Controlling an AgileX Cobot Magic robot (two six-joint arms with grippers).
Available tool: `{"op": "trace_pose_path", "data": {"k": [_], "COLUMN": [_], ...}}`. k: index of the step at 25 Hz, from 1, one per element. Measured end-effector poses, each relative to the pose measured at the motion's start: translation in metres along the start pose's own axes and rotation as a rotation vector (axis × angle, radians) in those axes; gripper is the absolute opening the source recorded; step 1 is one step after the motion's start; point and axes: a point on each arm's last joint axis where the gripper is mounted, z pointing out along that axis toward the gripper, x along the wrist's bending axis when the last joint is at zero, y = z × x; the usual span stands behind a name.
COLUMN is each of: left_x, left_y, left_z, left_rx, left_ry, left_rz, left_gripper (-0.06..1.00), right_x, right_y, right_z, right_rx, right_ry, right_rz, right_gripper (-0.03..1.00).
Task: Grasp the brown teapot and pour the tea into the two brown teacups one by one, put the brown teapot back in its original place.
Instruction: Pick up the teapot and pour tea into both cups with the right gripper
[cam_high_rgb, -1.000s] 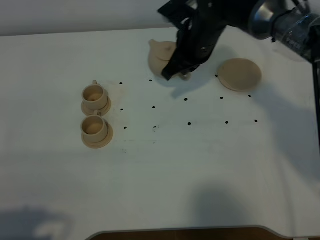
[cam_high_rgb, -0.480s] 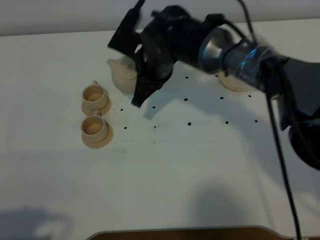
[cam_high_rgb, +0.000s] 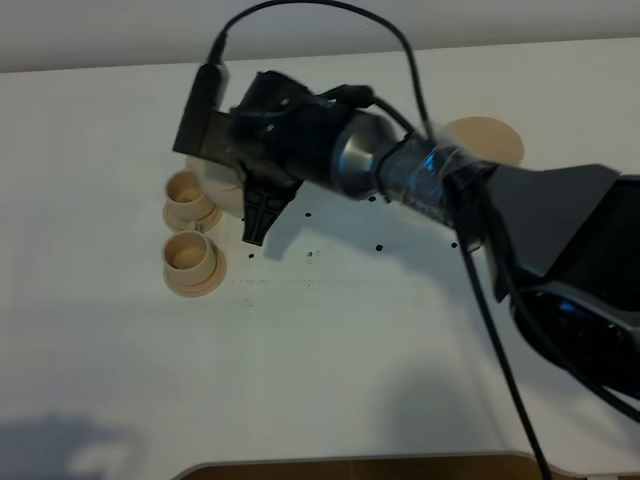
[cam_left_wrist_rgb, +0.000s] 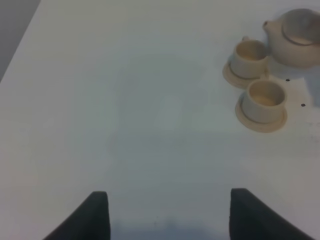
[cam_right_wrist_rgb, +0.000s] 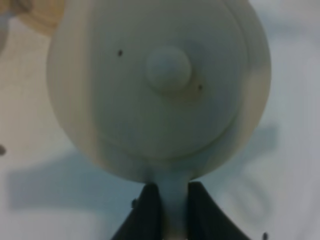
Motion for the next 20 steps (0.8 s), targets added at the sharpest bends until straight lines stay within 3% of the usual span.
{"op": "trace_pose_path", "data": {"k": [20], "left_x": [0.0000], "left_y": [0.0000], "left_z": [0.0000], "left_rx": [0.000], "left_ry": [0.000], "left_rz": [0.000], "left_gripper": [0.55], "right_x": [0.0076], "right_y": [0.0101], "right_z": [0.0000], "right_rx": [0.074], "right_ry": [-0.153], "right_rz": [-0.190], "right_gripper": [0.12]}}
